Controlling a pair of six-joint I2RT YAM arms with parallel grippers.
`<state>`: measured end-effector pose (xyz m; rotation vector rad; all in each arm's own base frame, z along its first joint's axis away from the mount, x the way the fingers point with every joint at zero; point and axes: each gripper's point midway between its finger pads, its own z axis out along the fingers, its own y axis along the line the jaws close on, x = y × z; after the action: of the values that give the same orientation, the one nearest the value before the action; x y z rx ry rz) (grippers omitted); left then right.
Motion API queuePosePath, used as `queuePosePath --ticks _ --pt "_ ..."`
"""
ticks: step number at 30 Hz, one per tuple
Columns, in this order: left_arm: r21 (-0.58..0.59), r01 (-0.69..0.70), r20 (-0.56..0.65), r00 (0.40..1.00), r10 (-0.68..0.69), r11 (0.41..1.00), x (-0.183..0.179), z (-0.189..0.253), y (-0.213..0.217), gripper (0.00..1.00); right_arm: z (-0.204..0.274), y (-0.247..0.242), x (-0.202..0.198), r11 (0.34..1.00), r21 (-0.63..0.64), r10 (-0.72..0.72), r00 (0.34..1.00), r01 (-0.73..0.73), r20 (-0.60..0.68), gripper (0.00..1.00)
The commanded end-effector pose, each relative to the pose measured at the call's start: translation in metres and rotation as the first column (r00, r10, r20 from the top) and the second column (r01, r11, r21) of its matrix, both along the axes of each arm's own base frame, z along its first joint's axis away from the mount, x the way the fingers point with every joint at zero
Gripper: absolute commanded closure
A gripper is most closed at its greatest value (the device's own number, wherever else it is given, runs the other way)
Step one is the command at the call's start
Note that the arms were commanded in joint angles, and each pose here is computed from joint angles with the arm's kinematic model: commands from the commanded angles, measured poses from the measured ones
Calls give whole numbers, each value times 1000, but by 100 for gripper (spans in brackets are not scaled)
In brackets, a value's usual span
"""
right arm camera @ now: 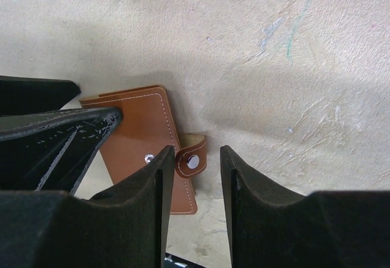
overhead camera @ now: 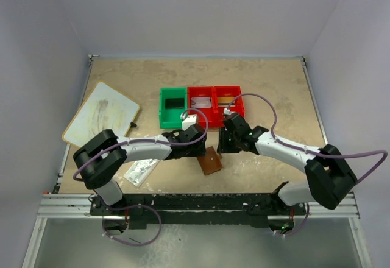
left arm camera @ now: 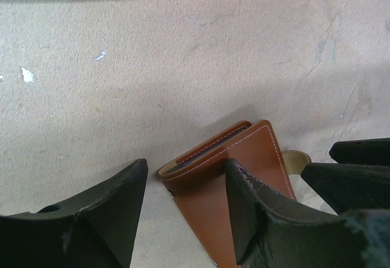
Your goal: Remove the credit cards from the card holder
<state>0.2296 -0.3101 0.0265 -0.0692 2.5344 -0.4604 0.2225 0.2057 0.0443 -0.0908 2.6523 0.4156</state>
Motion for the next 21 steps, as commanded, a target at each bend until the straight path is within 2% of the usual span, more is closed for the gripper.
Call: queuePosePath --ticks 1,12,21 --pt "75 11 -24 1000 -9 997 -7 -9 15 48 12 5 0 999 28 34 999 -34 20 62" --pt "74 31 -26 999 -29 997 -4 -6 7 50 3 7 -10 995 26 101 995 -101 -9 64" --pt "77 27 -25 999 -25 997 -4 -5 8 51 17 33 -15 969 161 186 982 -188 27 48"
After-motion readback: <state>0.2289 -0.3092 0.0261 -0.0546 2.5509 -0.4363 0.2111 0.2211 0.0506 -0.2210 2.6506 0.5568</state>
